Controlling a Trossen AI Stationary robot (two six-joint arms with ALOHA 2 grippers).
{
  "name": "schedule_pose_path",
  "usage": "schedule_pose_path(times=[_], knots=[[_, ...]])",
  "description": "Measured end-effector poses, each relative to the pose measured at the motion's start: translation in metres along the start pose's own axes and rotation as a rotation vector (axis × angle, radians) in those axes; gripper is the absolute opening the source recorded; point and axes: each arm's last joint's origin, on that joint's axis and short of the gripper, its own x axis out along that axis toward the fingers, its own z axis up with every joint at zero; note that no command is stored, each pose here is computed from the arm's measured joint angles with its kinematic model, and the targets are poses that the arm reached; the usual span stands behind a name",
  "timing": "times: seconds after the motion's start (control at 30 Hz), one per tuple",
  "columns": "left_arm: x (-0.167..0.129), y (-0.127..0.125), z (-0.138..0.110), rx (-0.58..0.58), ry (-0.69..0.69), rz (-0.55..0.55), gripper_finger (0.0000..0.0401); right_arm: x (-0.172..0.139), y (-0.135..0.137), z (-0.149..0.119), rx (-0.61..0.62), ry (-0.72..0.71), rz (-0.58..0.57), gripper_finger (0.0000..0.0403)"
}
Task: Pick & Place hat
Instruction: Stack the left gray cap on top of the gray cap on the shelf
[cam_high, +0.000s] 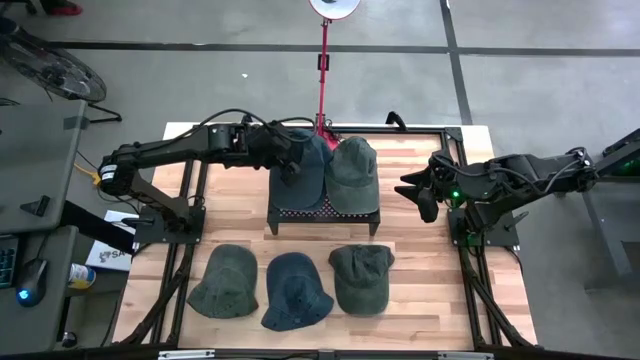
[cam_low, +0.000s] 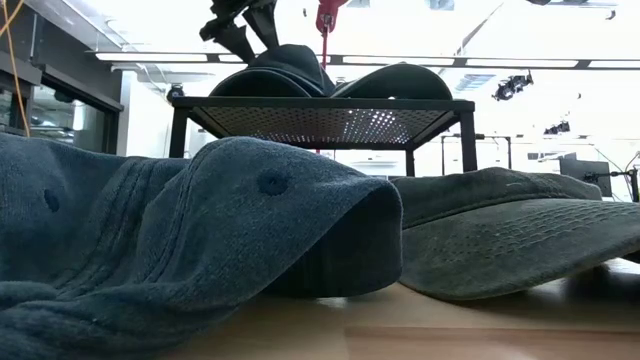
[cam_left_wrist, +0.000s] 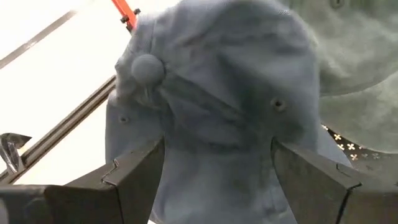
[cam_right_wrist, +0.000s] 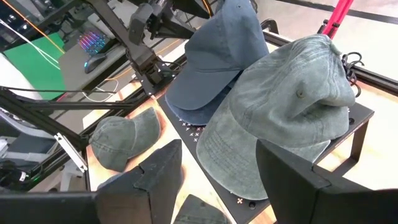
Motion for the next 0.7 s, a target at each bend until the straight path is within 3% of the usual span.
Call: schedule_pose_path(times=[0.4,0.7], knots=[[-0.025,0.0,0.019,0.017,-0.071,-0.074,0.0289,0.0,0.002,-0.002,-0.014,0.078,0.08,0.02],[-0.039,-0.01,0.019,0.006,-0.093,-0.104,0.0289,0.008,0.012,-0.013,0.104,0.179,0.1,0.02]])
